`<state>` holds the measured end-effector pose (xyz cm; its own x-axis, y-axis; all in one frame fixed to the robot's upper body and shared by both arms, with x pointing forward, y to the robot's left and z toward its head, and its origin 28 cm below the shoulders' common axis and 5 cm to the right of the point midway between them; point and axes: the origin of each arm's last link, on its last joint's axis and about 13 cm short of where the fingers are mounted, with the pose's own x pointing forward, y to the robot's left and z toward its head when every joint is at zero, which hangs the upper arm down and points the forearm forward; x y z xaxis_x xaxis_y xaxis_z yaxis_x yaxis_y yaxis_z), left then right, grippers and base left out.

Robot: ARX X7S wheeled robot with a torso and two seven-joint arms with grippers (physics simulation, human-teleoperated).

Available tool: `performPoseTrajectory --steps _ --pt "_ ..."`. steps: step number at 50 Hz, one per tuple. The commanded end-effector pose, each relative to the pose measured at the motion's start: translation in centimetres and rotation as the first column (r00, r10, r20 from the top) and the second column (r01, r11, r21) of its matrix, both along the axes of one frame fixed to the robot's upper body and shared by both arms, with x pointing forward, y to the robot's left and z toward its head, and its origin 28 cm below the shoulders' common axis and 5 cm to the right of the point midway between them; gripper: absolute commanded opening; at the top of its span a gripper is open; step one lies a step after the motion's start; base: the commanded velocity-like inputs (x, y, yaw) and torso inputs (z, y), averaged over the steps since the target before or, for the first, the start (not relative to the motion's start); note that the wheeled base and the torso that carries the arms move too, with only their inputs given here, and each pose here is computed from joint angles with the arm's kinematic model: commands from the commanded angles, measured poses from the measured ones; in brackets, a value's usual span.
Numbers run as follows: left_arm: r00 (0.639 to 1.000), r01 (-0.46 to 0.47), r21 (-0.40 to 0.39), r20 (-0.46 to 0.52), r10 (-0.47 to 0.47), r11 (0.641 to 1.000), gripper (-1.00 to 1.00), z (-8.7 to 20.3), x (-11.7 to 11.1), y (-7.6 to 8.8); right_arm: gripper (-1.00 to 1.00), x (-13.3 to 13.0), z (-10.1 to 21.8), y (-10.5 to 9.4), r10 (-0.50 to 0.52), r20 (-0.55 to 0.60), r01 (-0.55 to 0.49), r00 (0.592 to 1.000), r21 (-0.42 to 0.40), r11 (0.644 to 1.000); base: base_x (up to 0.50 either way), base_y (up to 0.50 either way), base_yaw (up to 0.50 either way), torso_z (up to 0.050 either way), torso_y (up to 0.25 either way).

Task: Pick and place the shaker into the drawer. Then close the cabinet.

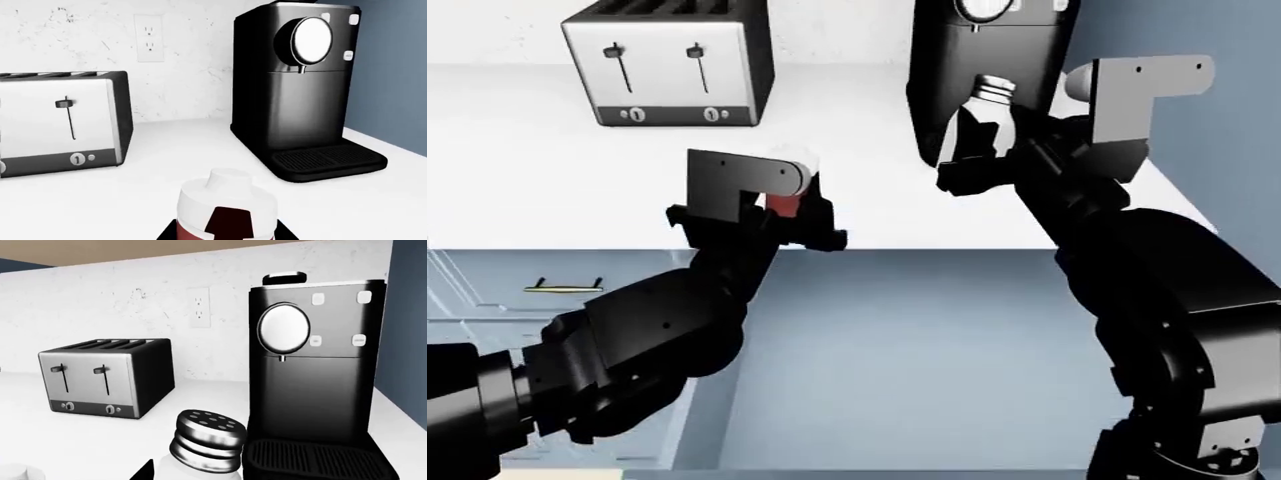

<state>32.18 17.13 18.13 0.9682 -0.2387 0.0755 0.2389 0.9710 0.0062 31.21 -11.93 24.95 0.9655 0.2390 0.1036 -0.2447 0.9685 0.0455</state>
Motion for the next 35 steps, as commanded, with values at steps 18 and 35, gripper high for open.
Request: performPoseTrajectory --steps 18,35 --pt "0.967 0.254 0.165 -0.081 -0.243 0.953 -1.00 -0.1 -2.9 0.1 -1.00 -3.5 6.2 -0.4 0.003 0.118 0.033 0.993 -0.298 0.954 0.01 0.00 0.00 0.001 0.001" --pt "0.862 0.435 0.277 -0.401 -0.308 0.856 -1.00 -6.2 -3.0 -0.5 -1.00 -6.4 10.0 -2.2 -0.075 0.229 0.143 0.971 -0.299 0.943 0.00 0.00 0.00 0.000 0.000"
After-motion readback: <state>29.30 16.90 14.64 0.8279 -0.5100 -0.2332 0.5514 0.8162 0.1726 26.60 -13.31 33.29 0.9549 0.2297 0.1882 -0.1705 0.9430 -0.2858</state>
